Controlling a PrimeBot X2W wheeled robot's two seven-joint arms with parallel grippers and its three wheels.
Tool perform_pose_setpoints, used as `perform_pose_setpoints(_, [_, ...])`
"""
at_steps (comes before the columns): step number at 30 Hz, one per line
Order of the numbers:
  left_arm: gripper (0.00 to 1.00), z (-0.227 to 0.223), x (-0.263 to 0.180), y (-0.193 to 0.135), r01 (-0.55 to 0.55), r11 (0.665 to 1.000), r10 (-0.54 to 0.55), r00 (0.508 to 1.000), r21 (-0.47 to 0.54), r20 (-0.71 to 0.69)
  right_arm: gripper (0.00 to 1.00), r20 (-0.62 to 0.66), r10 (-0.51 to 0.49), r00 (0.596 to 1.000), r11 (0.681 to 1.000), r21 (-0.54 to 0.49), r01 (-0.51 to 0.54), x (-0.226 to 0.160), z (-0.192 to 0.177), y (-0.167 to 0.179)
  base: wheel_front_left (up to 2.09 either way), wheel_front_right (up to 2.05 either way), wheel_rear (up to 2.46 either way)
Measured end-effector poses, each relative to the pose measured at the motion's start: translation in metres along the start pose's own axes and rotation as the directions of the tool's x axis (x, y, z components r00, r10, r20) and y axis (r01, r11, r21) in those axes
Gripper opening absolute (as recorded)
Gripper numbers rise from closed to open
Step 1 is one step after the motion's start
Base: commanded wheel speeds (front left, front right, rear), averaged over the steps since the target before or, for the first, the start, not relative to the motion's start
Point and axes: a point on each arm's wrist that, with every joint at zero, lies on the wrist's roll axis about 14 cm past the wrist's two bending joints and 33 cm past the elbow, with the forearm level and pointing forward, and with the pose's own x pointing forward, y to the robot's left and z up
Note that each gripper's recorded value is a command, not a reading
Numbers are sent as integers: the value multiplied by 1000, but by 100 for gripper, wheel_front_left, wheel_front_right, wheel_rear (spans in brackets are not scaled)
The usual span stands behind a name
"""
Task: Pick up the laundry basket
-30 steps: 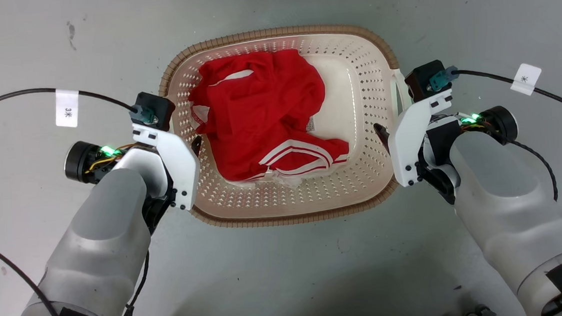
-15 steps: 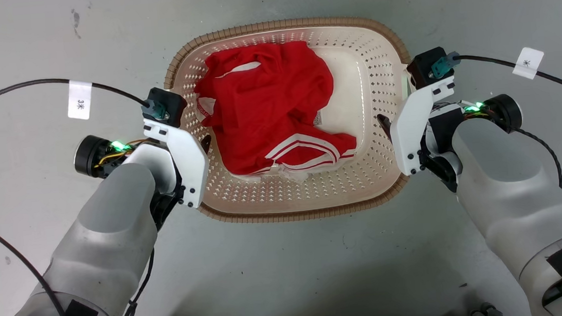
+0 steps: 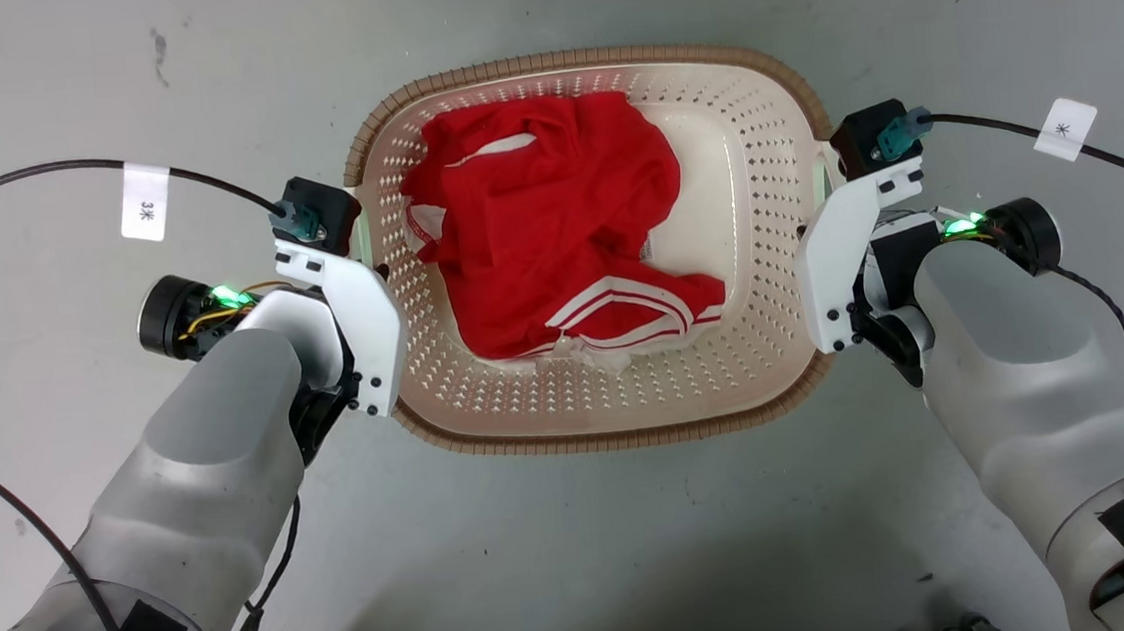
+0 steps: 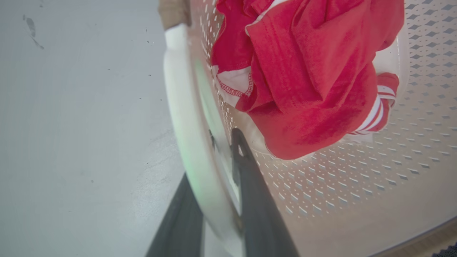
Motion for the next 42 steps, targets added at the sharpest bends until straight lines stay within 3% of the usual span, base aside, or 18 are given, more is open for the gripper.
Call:
perform_pose_setpoints(9, [0, 8, -32, -12, 24, 1000, -23, 999, 17, -33, 0, -106, -7, 994, 1000, 18, 9, -36, -8, 4, 0, 0, 0])
perform_pose_setpoints(19, [0, 30, -100, -23, 37, 998, -33, 997, 47, -75, 0, -162, -8, 987, 1000, 2, 9, -105, 3, 20, 0, 0, 0])
perform_pose_setpoints(30, [0, 26, -172, -40, 35, 999, -31, 995, 42, -98, 0, -143, -16, 990, 1000, -7, 15, -179, 3, 39, 0, 0, 0])
perform_pose_setpoints(42, [0, 23, -221, -56, 25, 998, -18, 994, 61, -111, 0, -135, -35, 990, 998, -53, 28, -226, -13, 54, 0, 0, 0])
